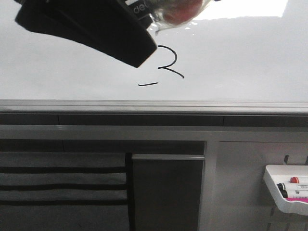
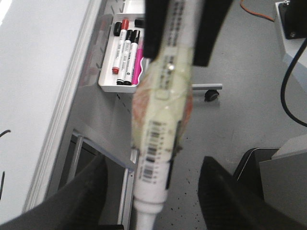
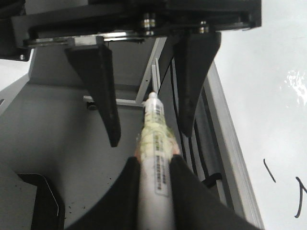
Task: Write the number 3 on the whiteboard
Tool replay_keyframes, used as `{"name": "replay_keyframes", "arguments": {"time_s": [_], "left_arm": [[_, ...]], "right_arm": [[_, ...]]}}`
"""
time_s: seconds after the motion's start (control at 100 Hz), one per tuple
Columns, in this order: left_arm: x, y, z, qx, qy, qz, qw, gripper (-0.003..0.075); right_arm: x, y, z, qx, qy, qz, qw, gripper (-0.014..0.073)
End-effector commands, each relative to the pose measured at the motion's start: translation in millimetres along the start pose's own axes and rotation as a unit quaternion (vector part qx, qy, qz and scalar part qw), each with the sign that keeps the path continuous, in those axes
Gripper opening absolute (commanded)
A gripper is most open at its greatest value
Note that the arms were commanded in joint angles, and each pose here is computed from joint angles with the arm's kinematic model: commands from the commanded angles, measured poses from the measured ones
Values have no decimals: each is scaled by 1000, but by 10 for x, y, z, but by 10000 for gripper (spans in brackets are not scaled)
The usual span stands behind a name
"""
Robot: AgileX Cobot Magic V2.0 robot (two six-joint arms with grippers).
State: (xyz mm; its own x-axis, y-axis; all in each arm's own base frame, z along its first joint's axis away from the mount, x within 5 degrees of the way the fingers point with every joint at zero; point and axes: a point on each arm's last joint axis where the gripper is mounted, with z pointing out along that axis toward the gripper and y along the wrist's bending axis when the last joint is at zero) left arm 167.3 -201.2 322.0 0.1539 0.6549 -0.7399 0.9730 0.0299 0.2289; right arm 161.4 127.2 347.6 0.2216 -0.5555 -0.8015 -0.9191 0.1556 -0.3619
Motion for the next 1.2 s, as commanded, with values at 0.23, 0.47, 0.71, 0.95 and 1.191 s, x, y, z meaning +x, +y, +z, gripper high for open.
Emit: {"name": "replay_keyframes", "arguments": {"time_s": [0.23,0.47,0.71,0.95,1.191], "left_arm": [[-162,18,-96,-20,-35,9,999,157],[-162,18,-96,-20,-35,9,999,5],[-162,18,-96,-20,-35,9,999,-20],[-158,30,-96,-27,-32,13,999,-20],[148,470,-285,-146,-11,-89,985,-20]], "right_arm": [[-128,-36,-75,25,-33,-2,999,0],[-134,-36,-76,25,-36,1,999,0],[-134,-43,-76,29,-36,1,999,7],[-127,-99,-89,60,-33,8,998,274],[-153,-193,-239,160,-21,3,987,323]]}}
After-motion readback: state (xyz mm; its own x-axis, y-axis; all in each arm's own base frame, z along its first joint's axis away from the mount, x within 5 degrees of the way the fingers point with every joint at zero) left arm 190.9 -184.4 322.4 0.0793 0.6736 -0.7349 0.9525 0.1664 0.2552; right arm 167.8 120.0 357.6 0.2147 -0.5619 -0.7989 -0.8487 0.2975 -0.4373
